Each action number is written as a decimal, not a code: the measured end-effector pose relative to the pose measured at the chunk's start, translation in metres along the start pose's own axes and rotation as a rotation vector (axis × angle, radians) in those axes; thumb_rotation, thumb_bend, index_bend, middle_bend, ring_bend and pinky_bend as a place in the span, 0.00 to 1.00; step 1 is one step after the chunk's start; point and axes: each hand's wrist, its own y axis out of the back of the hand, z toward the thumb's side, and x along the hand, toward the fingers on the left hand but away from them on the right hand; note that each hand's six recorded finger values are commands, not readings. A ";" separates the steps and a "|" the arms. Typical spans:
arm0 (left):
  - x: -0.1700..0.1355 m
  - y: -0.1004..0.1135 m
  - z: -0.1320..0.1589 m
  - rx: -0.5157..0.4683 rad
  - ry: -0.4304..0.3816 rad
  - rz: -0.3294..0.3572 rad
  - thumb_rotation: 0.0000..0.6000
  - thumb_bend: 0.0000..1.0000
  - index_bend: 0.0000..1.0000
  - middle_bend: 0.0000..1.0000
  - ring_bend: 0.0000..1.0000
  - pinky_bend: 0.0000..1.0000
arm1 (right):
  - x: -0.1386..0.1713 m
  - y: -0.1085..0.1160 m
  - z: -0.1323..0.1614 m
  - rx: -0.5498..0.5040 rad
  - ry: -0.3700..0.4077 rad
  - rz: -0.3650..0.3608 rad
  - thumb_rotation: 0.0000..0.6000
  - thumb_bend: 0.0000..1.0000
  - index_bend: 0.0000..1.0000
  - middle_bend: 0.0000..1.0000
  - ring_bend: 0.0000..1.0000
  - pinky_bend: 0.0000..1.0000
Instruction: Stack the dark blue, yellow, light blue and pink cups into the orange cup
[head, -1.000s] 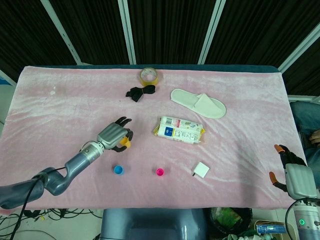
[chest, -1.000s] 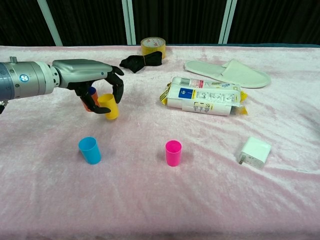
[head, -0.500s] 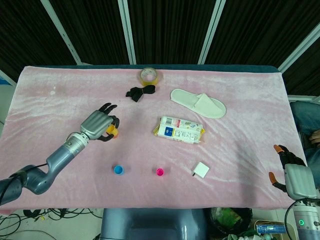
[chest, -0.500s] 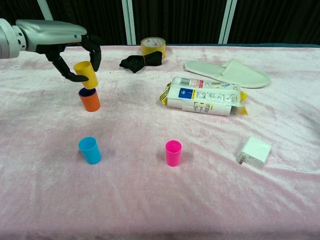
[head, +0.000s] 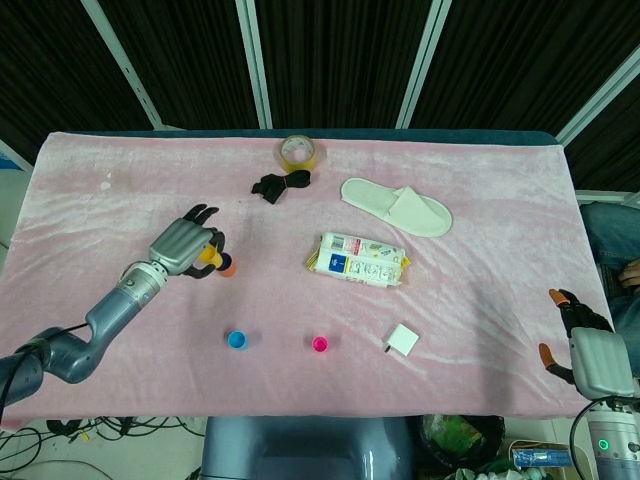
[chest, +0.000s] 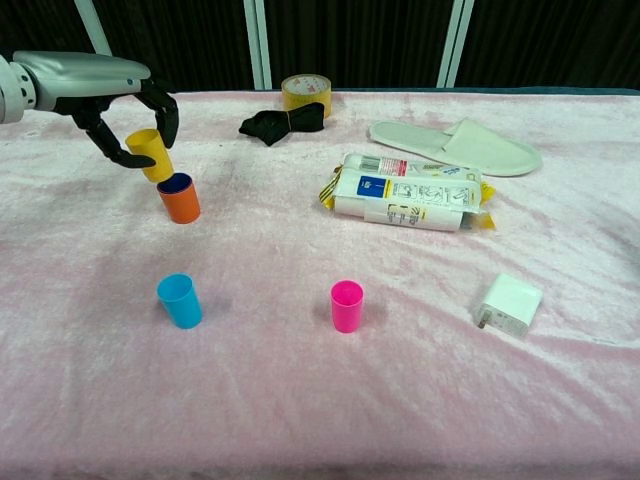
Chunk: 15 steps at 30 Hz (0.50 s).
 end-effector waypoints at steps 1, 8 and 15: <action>0.001 -0.001 0.000 0.000 0.000 -0.001 1.00 0.39 0.48 0.50 0.00 0.00 | 0.000 0.000 0.000 0.000 0.001 0.000 1.00 0.30 0.13 0.10 0.17 0.24; 0.009 -0.004 0.005 -0.011 -0.013 0.003 1.00 0.39 0.48 0.50 0.00 0.00 | 0.000 0.000 0.000 0.000 -0.001 -0.001 1.00 0.30 0.13 0.10 0.17 0.24; 0.017 -0.008 0.011 -0.011 -0.025 -0.009 1.00 0.39 0.48 0.49 0.00 0.00 | 0.000 0.000 -0.001 -0.003 -0.003 0.002 1.00 0.30 0.13 0.10 0.17 0.24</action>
